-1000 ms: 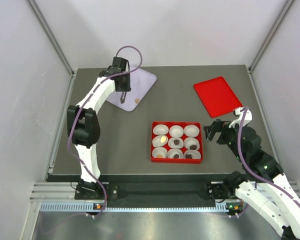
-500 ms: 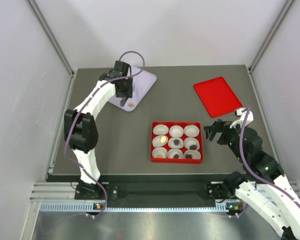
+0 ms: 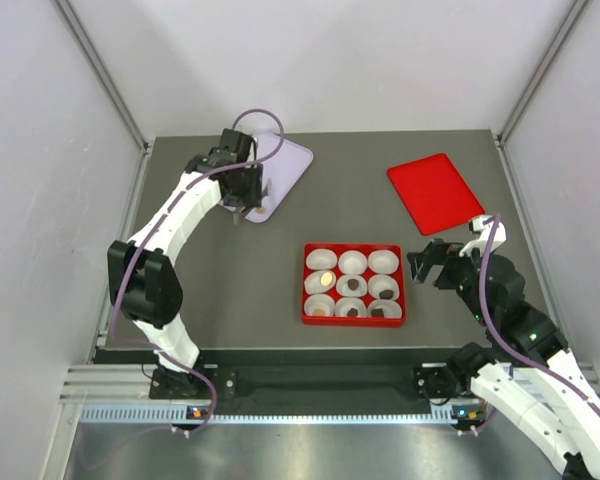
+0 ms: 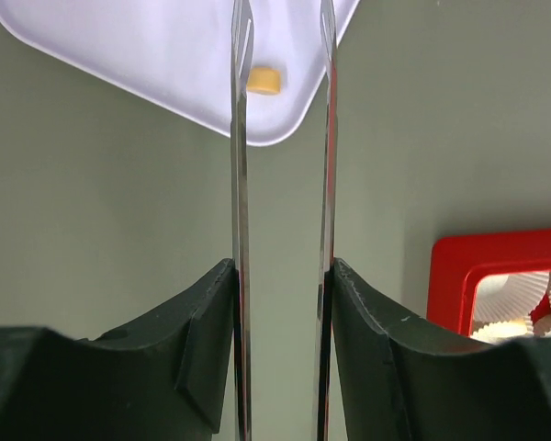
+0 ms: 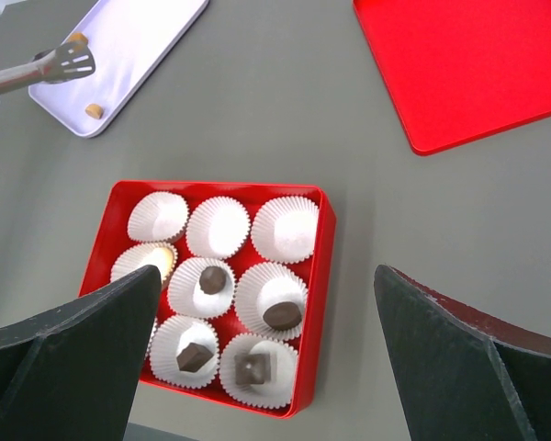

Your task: Pack the chocolate

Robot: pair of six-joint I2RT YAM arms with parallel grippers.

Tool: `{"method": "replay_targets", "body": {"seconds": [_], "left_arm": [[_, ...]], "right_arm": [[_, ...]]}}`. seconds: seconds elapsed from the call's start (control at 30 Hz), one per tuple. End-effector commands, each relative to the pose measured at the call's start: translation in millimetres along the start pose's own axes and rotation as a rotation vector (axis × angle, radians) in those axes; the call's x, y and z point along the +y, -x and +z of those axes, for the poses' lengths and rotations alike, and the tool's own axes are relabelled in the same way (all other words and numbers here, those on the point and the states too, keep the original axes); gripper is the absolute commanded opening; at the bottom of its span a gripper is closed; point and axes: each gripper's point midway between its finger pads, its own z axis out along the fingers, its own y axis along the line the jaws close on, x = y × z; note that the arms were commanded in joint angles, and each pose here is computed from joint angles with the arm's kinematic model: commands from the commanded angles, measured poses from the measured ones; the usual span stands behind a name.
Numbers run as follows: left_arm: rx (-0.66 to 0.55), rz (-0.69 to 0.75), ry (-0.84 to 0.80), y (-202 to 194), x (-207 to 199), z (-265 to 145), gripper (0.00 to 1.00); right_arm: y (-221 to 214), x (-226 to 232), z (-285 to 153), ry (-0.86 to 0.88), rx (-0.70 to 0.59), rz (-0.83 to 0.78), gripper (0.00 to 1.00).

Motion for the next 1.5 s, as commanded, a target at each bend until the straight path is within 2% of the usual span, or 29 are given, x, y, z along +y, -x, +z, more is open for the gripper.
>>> {"method": "replay_targets", "body": {"seconds": [0.0,0.37,0.9,1.47], "left_arm": [[0.003,0.022,0.023,-8,5,-13,0.49],[0.081,0.037,0.030,-34,6,-10,0.49],[0.132,0.037,0.053,-47,10,5,0.47],[0.137,0.036,0.038,-43,5,17,0.46]], "right_arm": [[10,4,-2,0.016,-0.032,0.025,1.00],[10,6,-4,0.029,-0.031,0.034,1.00],[13,5,-5,0.021,-0.039,0.032,0.99],[11,4,-3,0.020,-0.040,0.032,1.00]]}}
